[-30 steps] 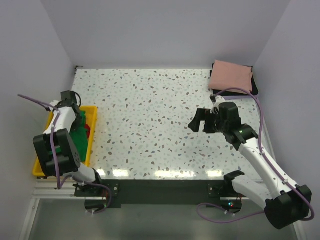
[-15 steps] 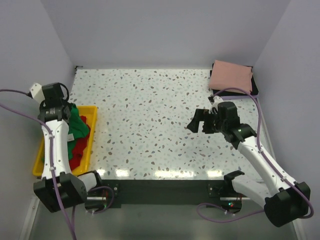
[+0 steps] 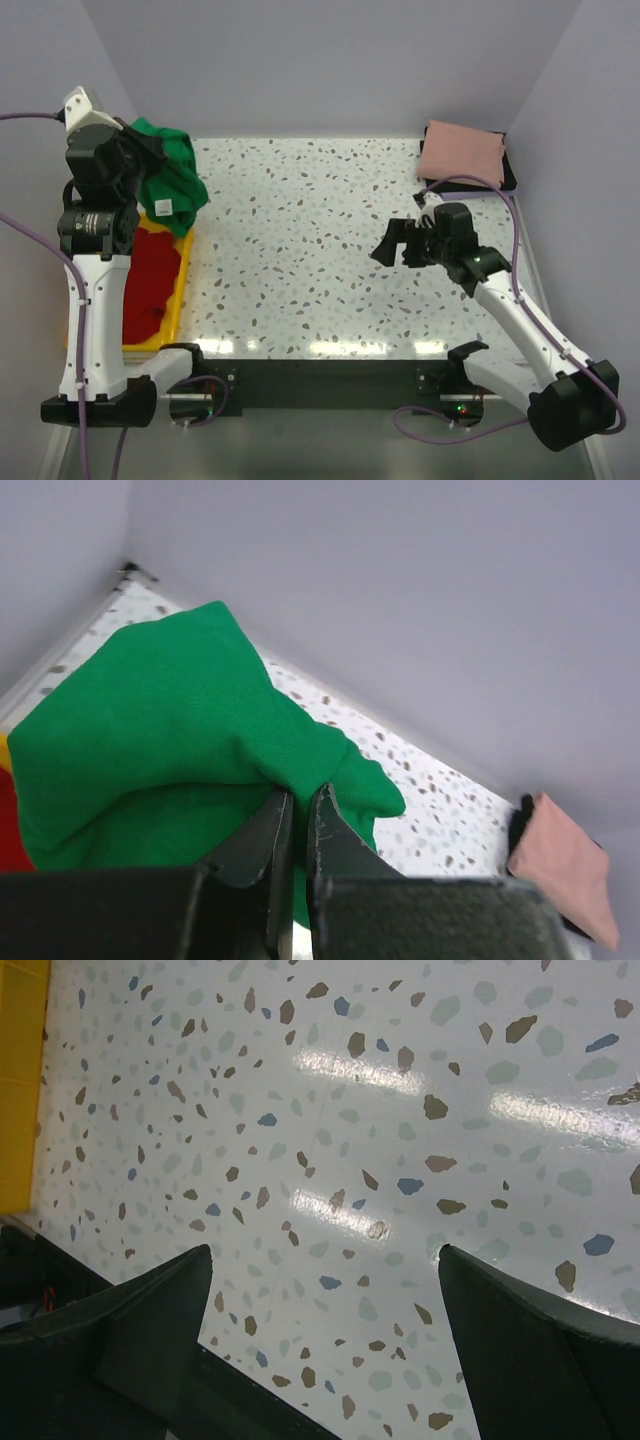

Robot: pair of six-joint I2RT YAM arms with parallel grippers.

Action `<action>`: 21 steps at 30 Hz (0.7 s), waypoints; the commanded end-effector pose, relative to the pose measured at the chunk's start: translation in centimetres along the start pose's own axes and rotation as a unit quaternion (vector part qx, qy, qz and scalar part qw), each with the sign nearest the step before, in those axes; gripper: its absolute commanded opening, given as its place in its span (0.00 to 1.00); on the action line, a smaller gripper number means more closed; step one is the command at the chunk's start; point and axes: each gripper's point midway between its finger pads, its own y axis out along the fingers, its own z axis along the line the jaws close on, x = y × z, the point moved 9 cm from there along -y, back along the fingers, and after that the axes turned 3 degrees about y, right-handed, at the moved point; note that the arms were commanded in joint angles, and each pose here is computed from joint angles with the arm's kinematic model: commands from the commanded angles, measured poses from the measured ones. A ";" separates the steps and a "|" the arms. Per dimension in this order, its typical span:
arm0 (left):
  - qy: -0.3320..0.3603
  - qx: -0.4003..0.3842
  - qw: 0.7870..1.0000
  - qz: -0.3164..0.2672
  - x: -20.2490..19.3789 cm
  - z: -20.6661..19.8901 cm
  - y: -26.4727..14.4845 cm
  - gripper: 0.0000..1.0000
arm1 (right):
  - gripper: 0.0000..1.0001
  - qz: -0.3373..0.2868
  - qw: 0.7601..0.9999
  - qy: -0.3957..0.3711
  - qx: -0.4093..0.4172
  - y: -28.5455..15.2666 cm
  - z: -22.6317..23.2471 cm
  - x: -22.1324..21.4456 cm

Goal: Fold and stack the t-shirts
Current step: Move the tshirt to the center of the board

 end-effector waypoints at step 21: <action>0.115 -0.242 0.950 0.159 -12.8 -16.5 -2.6 0.00 | 0.99 -0.083 0.995 -0.015 -0.046 -1.7 0.2 2.3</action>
